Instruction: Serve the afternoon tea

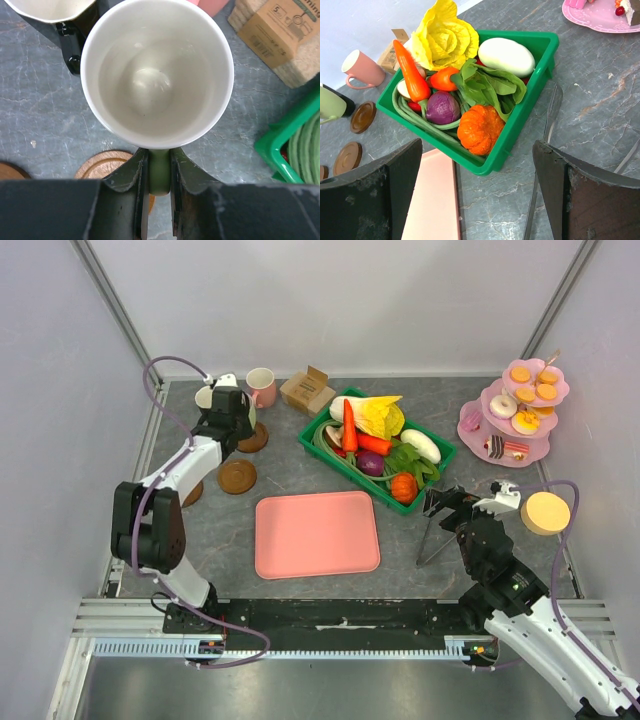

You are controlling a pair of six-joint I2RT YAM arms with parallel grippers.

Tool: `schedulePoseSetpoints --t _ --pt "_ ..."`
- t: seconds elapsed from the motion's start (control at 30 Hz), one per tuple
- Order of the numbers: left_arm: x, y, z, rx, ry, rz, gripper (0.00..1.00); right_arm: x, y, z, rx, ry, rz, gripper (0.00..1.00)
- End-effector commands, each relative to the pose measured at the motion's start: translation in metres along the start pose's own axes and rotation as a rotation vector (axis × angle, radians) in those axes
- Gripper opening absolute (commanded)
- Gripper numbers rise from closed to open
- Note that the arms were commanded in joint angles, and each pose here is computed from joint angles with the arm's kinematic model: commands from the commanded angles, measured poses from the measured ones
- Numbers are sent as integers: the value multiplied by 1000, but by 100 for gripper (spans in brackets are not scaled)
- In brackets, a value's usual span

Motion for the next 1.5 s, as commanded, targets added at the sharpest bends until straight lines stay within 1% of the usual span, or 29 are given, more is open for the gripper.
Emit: schedulePoseSetpoints --t 0.0,0.23,0.37,0.43,0.67,0.83,0.9,0.93,1.03,1.13,1.2,1.27,1.37,1.47 --pt "-13 -11 36 -125 -52 -77 2 -2 0 3 -17 -17 -17 98" --pt "-4 -34 35 -80 -13 -80 2 -1 -1 1 -12 -18 -18 98" --pt "-4 -43 32 -64 -30 -79 2 -1 -2 0 -5 -11 -23 98" --pt "-4 -46 32 -68 -37 -78 2 -1 -3 -1 -3 -10 -26 98" --pt "-3 -57 22 -20 -37 -73 2 -1 -3 -1 -1 -7 -24 98" --pt "0 -56 18 -14 -35 -58 5 -1 -3 -1 0 -6 -24 98" --pt "1 -56 18 -14 -38 -51 9 -1 -3 -1 -1 -7 -25 98" --pt "1 -56 17 -10 -42 -52 14 -1 -3 -1 0 -6 -24 98" --pt "3 -54 16 -5 -40 -47 37 -1 -3 -1 0 -5 -26 98" --pt "4 -51 14 -4 -37 -57 56 -1 -3 -1 -2 -3 -27 98" --pt "4 -48 13 -2 -38 -61 63 -1 -3 -1 -2 -3 -25 98" --pt "2 -45 16 -5 -39 -76 67 -2 -3 -1 -3 -3 -28 98" --pt "-1 -38 22 -19 -35 -93 71 -1 -3 -1 -3 -3 -25 98" --pt "-5 -26 30 -42 -32 -122 80 -1 -3 -1 -4 -3 -27 98"
Point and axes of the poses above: each gripper's point midway between its finger pads, its own y axis back along the fingers, its own x axis along the line the jaws close on, z = x × y, the point moved 7 cm from there along y, back along the fingers, and after that the axes turned 10 degrees about y, right-handed, at the moved point
